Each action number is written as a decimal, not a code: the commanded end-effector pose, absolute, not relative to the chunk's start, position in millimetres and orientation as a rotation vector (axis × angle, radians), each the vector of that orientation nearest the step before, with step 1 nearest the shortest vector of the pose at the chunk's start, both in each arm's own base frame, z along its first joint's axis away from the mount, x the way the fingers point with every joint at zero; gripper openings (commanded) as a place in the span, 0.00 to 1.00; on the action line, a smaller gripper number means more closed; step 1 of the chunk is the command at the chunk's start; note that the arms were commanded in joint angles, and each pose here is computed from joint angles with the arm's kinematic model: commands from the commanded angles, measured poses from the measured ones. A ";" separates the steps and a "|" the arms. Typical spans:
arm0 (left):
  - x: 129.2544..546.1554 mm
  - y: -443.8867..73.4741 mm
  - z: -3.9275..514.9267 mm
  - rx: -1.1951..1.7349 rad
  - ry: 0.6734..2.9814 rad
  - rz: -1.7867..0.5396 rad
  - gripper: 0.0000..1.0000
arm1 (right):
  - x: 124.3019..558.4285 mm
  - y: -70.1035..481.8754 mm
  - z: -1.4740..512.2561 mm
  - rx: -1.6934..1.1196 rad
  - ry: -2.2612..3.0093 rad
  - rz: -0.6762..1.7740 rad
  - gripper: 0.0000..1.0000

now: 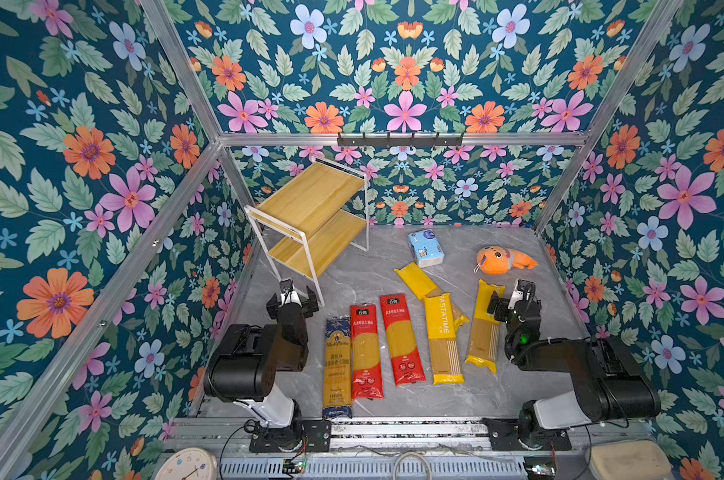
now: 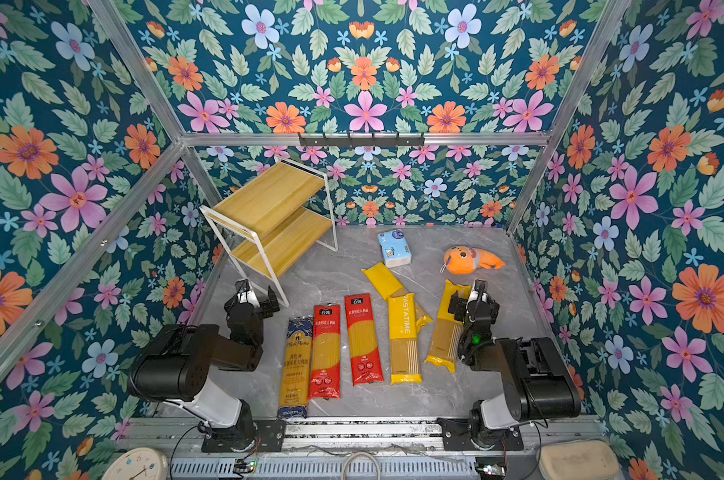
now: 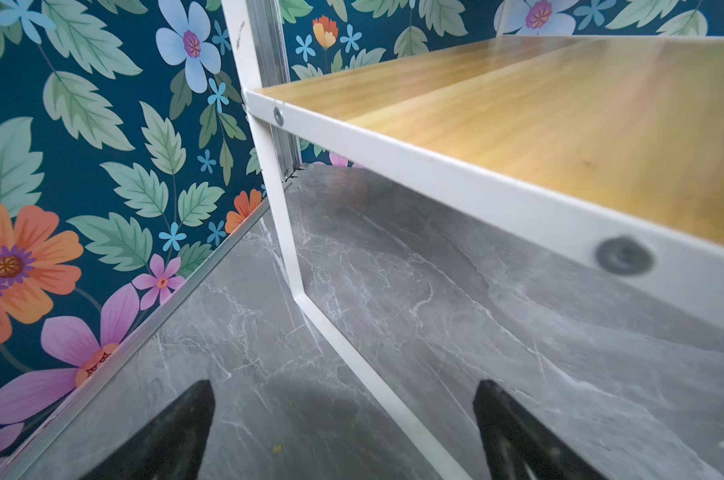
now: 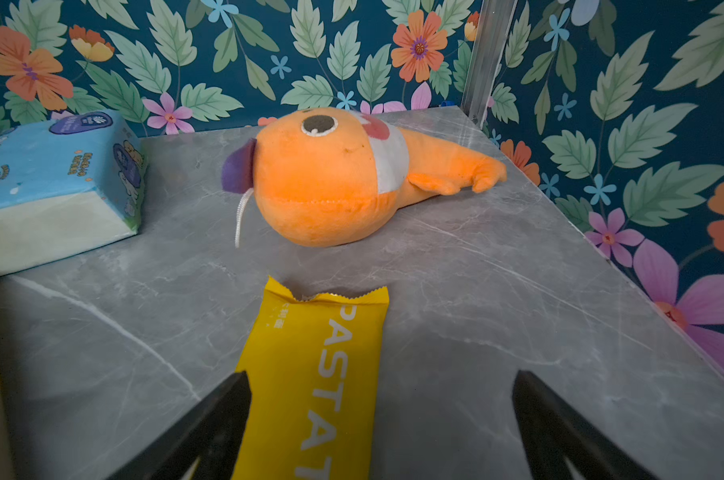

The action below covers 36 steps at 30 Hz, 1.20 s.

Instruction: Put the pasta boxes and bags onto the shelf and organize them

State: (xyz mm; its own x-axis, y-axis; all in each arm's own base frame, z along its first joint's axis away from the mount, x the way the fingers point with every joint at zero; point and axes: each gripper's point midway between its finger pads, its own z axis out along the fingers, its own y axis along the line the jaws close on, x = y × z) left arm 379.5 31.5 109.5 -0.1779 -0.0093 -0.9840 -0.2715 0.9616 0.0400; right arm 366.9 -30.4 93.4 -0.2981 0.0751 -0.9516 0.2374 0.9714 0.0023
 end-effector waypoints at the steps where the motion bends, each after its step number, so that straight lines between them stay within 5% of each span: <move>1: 380.5 31.3 114.2 -0.206 1.720 0.234 1.00 | 371.3 -29.2 103.8 0.222 1.832 -0.152 0.99; 36: 380.7 31.3 114.3 -0.208 1.720 0.233 1.00 | 371.5 -30.3 104.1 0.230 1.831 -0.155 0.99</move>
State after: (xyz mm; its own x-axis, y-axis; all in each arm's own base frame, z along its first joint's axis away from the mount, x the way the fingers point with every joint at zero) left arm 379.4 31.5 109.3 -0.1783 -0.0093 -0.9839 -0.2714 0.9616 0.0401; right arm 367.0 -30.5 93.5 -0.2977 0.0751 -0.9517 0.2377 0.9713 0.0023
